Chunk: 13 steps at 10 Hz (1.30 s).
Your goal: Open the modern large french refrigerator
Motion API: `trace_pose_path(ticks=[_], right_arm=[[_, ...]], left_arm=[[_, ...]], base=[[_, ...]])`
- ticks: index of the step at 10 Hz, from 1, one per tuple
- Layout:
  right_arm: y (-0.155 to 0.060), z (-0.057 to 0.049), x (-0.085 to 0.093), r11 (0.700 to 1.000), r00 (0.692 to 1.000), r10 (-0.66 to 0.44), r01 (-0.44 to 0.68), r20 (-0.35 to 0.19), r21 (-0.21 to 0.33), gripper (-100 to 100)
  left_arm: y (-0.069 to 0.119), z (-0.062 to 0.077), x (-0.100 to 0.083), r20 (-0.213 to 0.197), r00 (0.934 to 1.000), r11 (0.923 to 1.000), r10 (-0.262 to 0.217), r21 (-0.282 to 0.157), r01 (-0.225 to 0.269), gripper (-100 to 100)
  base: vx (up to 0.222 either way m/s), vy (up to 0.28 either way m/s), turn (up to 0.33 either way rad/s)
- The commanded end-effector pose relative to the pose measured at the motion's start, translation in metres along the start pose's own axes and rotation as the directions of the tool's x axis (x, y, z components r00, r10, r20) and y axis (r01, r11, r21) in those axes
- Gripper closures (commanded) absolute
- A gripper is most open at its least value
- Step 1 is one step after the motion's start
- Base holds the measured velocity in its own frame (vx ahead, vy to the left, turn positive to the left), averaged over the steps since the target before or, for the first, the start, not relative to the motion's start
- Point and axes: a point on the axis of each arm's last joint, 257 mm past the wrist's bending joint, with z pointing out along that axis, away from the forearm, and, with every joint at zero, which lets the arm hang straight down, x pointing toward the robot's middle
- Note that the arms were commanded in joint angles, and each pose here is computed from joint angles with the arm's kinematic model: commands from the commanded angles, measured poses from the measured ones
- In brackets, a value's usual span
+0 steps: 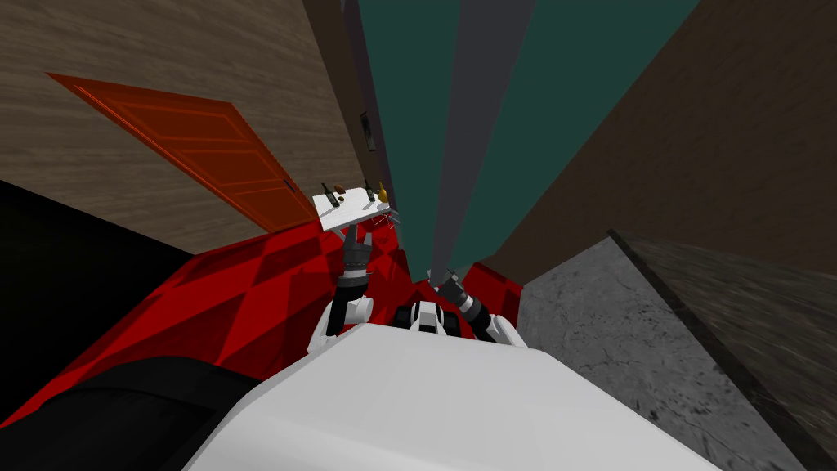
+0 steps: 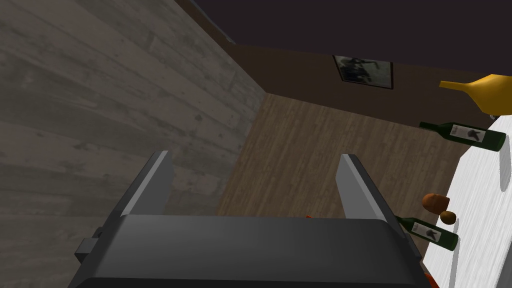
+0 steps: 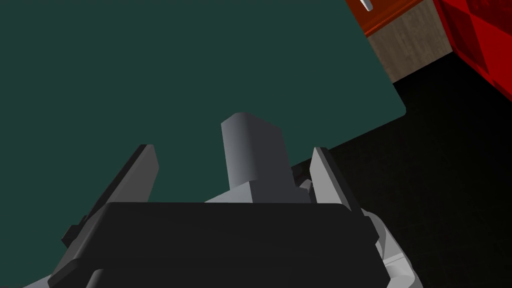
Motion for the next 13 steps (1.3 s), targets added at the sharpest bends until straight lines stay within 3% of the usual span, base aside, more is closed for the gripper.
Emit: trace_pose_path(ticks=[1,11,12,13], right_arm=[[-0.018,0.014,-0.017,0.999,0.999,-0.001,-0.001,0.055,0.036,-100],[-0.024,0.016,-0.019,0.999,0.999,-0.002,0.0,0.052,0.038,-100],[-0.014,0.003,-0.001,1.0,1.0,-0.005,0.005,-0.023,-0.003,-100],[-0.019,0.003,-0.003,1.0,1.0,-0.006,0.006,-0.026,-0.002,-100]], left_arm=[[0.0,0.0,0.0,0.0,1.0,1.0,0.0,0.0,0.0,0],[0.0,0.0,0.0,0.0,1.0,1.0,0.0,0.0,0.0,0],[0.0,0.0,0.0,0.0,1.0,1.0,0.0,0.0,0.0,0],[0.0,0.0,0.0,0.0,1.0,1.0,0.0,0.0,0.0,0]], base=[[0.0,0.0,0.0],[-0.003,0.001,0.003],[-0.012,0.013,0.027],[-0.023,0.012,0.044]])
